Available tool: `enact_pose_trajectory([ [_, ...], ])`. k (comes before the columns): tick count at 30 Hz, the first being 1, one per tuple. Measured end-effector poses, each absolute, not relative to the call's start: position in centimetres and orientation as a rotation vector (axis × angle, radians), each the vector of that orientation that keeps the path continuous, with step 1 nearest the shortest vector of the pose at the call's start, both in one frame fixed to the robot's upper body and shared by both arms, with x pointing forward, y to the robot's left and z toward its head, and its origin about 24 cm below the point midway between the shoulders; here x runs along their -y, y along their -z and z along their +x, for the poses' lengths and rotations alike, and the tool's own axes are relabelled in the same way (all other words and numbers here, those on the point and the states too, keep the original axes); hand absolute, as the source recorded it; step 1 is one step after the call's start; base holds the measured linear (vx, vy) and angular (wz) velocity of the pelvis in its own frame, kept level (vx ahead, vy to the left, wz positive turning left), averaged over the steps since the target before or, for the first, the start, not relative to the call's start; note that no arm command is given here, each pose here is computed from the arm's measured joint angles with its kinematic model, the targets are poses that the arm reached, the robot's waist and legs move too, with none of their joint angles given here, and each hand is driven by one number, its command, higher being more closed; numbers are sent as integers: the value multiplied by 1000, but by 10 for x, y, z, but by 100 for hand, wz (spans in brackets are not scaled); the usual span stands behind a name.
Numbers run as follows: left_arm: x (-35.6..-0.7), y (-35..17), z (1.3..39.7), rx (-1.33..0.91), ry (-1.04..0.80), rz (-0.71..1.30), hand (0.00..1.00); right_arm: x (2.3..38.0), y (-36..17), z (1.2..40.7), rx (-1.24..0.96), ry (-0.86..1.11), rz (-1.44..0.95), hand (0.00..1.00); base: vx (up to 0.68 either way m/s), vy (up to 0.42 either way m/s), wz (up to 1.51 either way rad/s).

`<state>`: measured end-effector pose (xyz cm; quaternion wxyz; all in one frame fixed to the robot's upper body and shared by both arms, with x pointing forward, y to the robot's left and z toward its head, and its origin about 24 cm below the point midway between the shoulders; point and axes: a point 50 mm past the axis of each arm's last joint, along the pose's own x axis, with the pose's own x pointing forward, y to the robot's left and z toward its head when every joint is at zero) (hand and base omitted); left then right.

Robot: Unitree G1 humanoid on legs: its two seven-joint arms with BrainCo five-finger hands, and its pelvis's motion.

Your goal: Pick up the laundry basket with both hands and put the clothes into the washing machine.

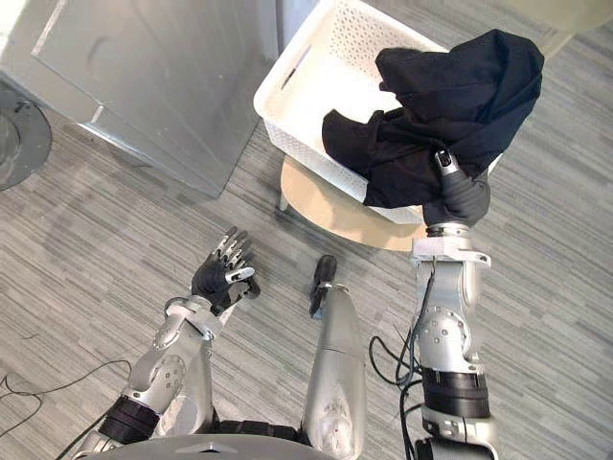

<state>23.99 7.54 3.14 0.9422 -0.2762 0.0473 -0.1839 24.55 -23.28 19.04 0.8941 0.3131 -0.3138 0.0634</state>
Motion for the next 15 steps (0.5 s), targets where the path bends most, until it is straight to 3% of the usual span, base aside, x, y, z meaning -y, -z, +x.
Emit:
enact_pose_trajectory([
  [8,-74,-73,229,89,499,-518,0,218,-189,225,656,-246,619,100,-7,-35,2],
  [15,-56,-138,218,403,651,-504,0,202,-189,218,648,-331,620,100,3,-89,-1],
])
